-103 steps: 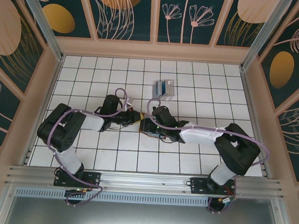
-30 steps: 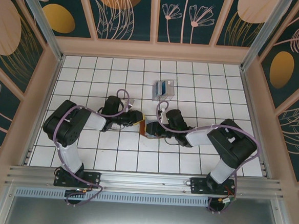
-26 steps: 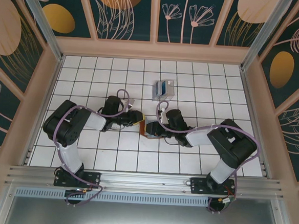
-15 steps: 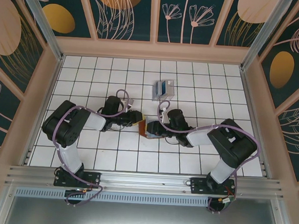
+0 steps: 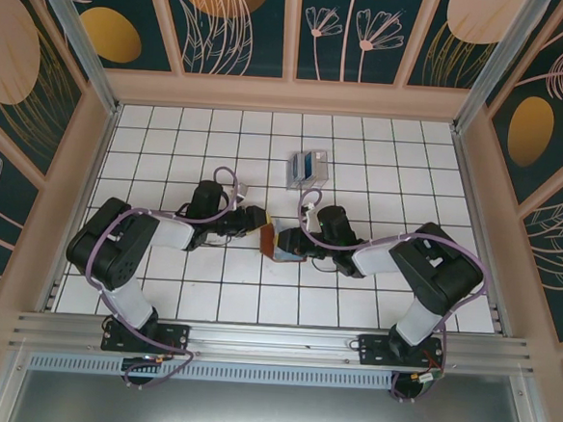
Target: Put the credit cards into the card holder
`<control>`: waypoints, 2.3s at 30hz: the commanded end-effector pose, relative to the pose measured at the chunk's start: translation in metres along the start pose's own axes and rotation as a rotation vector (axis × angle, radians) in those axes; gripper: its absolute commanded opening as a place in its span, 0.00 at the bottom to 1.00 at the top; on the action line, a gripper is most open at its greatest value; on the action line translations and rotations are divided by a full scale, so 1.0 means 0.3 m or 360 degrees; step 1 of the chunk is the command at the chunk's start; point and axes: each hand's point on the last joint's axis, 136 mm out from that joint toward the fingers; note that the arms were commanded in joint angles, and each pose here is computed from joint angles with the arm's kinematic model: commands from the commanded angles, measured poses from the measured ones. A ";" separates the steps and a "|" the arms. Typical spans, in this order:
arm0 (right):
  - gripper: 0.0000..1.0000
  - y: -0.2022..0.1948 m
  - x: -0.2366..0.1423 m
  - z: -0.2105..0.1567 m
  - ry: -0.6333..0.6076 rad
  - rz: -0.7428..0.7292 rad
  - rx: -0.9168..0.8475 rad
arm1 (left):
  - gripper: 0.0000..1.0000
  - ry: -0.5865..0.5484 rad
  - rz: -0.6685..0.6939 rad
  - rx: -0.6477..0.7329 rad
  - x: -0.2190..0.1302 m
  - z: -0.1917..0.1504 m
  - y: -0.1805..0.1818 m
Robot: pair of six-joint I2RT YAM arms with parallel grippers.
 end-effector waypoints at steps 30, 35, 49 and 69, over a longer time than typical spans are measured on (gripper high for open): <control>0.22 0.014 0.036 -0.018 0.0046 0.0011 -0.0055 | 0.48 0.0044 -0.0166 0.0002 0.041 0.021 -0.047; 0.22 0.014 0.036 -0.017 0.0041 0.0006 -0.0057 | 0.39 0.0055 -0.0147 -0.0007 0.045 0.016 -0.030; 0.21 0.021 0.046 -0.019 0.0058 -0.0002 -0.0080 | 0.27 0.0078 -0.0098 -0.0020 0.059 0.009 0.002; 0.19 0.015 0.042 -0.018 0.0028 -0.0007 -0.0064 | 0.30 0.0107 -0.0150 -0.0013 0.024 -0.047 0.000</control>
Point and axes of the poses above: each hand's point on the last joint's axis, 136 mm out from that joint toward the fingers, its own x axis out along the fingers, its own y axis along the line the jaws close on, z = x × y, and after that the axes turned 2 degrees about -x, right-handed
